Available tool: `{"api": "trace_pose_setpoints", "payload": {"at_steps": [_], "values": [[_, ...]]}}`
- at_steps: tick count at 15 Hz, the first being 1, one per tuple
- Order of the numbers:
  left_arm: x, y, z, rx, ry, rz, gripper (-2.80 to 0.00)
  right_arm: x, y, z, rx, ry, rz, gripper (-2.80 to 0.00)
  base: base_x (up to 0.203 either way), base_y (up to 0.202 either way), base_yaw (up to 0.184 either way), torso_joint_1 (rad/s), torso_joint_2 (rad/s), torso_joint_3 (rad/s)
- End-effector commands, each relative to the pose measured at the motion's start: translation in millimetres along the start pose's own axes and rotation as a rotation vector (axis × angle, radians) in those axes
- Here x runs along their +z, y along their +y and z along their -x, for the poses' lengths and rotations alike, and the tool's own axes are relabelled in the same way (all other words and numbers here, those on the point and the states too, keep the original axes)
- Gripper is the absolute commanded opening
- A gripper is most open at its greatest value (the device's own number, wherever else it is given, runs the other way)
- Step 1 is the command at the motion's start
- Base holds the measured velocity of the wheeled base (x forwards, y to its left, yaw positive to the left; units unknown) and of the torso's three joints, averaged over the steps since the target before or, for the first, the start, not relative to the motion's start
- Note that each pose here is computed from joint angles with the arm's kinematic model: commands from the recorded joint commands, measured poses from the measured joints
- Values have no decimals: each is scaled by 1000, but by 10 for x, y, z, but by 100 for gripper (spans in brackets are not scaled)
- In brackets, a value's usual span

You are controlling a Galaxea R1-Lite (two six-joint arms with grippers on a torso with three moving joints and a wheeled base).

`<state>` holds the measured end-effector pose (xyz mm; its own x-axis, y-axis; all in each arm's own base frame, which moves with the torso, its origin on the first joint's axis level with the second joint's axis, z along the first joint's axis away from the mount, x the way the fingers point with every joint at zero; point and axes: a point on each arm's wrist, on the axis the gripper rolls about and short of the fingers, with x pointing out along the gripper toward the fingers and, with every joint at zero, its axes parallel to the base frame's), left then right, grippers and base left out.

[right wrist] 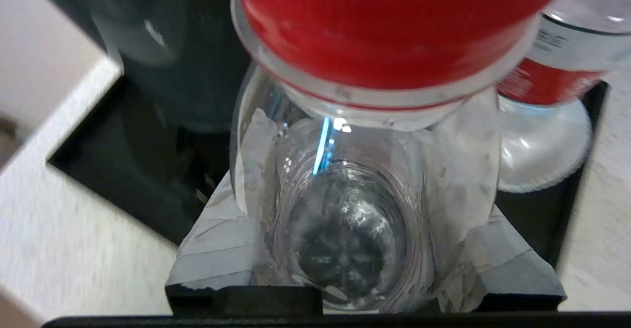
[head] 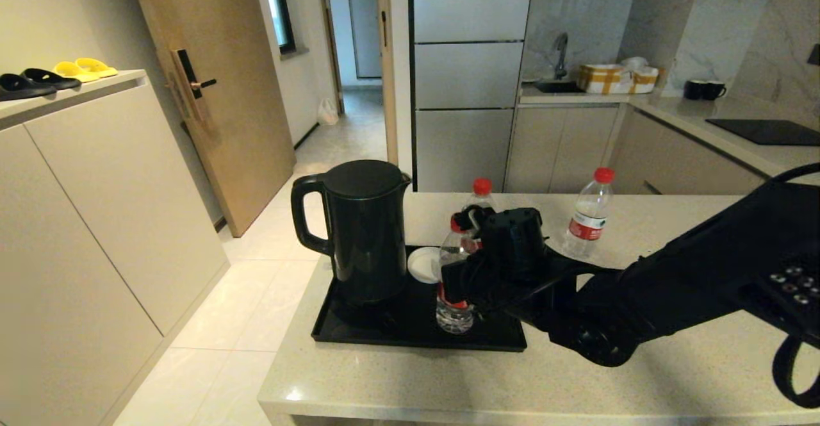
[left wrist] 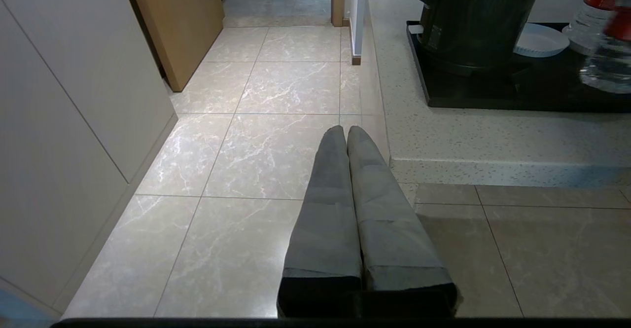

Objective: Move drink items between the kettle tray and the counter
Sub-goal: Return the bottled water to its original position

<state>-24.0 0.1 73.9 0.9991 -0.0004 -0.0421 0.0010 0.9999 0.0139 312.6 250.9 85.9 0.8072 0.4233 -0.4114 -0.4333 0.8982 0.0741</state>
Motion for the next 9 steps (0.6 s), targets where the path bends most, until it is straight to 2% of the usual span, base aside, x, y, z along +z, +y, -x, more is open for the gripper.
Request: {"api": "trace_pose_setpoints", "payload": {"at_steps": [1,3,8,9], "values": [[1,0,-1,0,1,0,-280,-207,136,-155,6,-4,-11,-280,0,0,0,0,0,0],[-1,0,-1,0,2,0,-280,-214,200,-201,-23,-28,-35,-280,0,0,0,0,0,0],[1,0,-1,0,1,0,-280,-222,249,-172,-14,-28,-32,-280,0,0,0,0,0,0],[-1,0,-1,0,2,0,-280,-234,248,-176,-16,-25,-30,-82,0,0,0,0,0,0]]}}
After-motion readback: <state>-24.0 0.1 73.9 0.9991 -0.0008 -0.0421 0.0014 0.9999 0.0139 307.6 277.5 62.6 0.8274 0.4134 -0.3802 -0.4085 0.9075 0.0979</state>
